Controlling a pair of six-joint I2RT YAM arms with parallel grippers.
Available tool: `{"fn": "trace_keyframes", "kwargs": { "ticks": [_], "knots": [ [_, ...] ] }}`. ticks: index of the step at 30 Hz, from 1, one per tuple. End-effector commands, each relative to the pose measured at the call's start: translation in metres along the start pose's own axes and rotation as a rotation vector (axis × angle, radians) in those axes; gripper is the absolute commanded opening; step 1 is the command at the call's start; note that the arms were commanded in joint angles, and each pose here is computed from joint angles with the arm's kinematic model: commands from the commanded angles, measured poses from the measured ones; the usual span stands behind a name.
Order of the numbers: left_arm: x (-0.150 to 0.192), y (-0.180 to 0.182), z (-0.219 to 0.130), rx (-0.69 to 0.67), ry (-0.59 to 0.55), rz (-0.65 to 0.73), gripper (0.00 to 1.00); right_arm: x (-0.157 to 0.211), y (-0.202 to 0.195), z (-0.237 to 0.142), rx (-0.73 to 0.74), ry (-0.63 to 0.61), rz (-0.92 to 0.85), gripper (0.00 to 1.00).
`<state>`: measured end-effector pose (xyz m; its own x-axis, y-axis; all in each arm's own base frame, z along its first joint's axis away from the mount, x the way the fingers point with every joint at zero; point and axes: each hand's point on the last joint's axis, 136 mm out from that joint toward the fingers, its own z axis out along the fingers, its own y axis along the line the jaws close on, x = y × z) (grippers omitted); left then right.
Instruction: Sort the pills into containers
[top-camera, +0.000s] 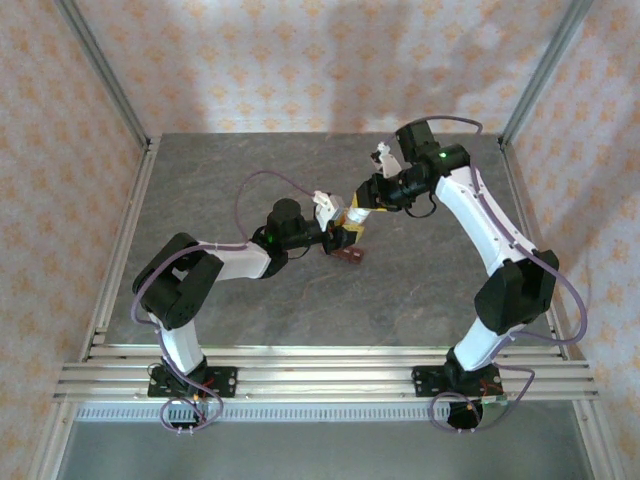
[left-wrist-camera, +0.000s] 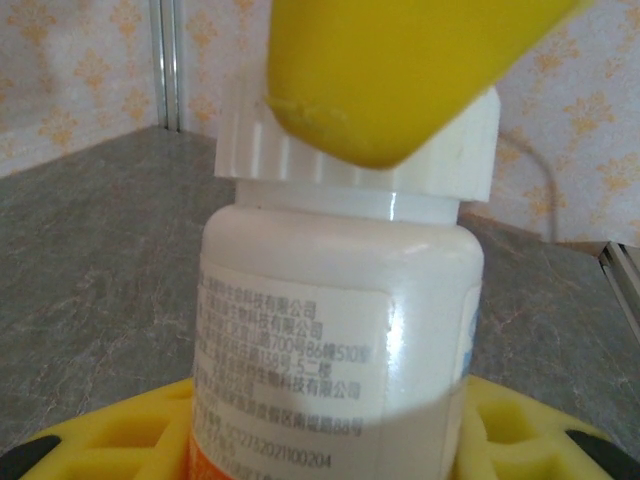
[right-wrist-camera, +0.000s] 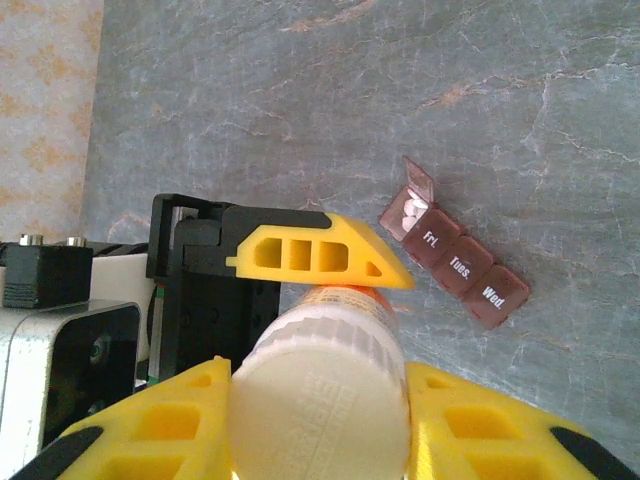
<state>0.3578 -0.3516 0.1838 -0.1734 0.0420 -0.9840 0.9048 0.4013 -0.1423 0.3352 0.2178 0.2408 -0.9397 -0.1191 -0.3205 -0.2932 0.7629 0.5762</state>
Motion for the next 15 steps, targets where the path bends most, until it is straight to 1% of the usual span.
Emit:
{"fn": "trace_keyframes", "kwargs": {
  "ticks": [1, 10, 15],
  "knots": [
    [-0.027, 0.002, -0.002, -0.010, -0.076, 0.050, 0.00, 0.005, -0.001, 0.008, 0.003, 0.012, 0.044, 0.32],
    [-0.034, 0.008, -0.011, -0.171, -0.103, 0.171, 0.00, 0.002, -0.023, 0.029, 0.096, -0.089, 0.323, 0.31],
    [-0.031, 0.007, -0.010, -0.211, -0.092, 0.214, 0.00, 0.005, -0.028, 0.039, 0.154, -0.105, 0.379, 0.33]
  ]
}}
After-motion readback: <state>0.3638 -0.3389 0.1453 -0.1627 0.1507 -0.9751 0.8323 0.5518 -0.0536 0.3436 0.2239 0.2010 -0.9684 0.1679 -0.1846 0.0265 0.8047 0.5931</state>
